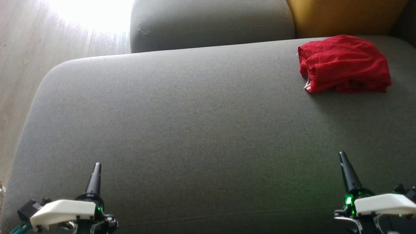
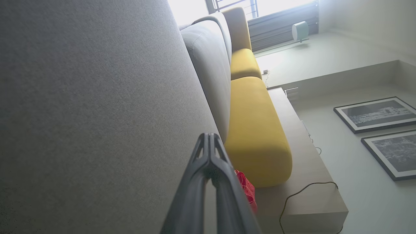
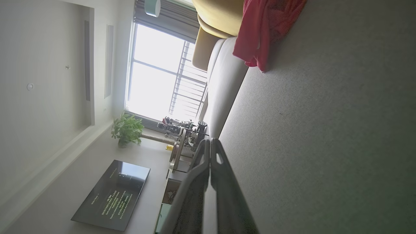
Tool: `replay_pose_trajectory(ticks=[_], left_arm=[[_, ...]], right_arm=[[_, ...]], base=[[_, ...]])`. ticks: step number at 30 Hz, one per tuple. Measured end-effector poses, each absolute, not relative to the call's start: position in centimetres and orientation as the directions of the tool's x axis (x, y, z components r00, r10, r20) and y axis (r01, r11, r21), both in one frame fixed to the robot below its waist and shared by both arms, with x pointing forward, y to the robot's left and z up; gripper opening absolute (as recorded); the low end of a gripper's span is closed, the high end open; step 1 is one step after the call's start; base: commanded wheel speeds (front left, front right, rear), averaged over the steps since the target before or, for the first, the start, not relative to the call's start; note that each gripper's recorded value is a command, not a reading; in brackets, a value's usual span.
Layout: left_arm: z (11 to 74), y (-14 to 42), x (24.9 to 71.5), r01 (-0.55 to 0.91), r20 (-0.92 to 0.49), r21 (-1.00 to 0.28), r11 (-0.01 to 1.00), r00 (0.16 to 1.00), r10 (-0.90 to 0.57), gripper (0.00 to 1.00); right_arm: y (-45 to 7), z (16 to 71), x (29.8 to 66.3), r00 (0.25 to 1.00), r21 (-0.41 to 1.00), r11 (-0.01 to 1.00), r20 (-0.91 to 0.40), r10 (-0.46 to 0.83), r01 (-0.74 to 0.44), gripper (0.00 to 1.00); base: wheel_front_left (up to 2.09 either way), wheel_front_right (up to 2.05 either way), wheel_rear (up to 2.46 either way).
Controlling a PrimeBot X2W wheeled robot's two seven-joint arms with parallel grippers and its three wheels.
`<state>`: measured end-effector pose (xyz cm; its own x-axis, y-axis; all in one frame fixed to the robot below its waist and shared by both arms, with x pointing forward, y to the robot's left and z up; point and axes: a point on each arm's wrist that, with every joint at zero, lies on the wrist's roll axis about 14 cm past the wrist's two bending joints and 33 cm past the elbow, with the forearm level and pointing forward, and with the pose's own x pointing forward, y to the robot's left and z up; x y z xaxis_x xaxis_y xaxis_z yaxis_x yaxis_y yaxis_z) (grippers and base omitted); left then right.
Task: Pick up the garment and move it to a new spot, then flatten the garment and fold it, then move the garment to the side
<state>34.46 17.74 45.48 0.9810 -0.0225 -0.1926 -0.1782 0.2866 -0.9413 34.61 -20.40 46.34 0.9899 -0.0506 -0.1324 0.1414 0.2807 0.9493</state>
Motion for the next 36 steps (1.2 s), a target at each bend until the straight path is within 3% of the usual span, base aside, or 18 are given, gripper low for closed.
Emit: replay_pose_trajectory(ticks=[26,36], left_arm=[[47.4,18.8,37.1,-0.106,-0.106,-0.994,0.002,0.994,-0.023,0.00],[47.7,18.7,37.4,-0.095,-0.095,-0.995,-0.008,0.995,-0.026,0.00]], right_arm=[[-20.4,47.2,36.9,0.994,0.995,-0.008,-0.103,-0.029,0.103,0.00],[-20.5,47.7,37.4,0.996,0.996,-0.021,-0.088,-0.034,0.087,0.00]], base=[[0.00,0.00,0.00],[0.00,0.00,0.00]])
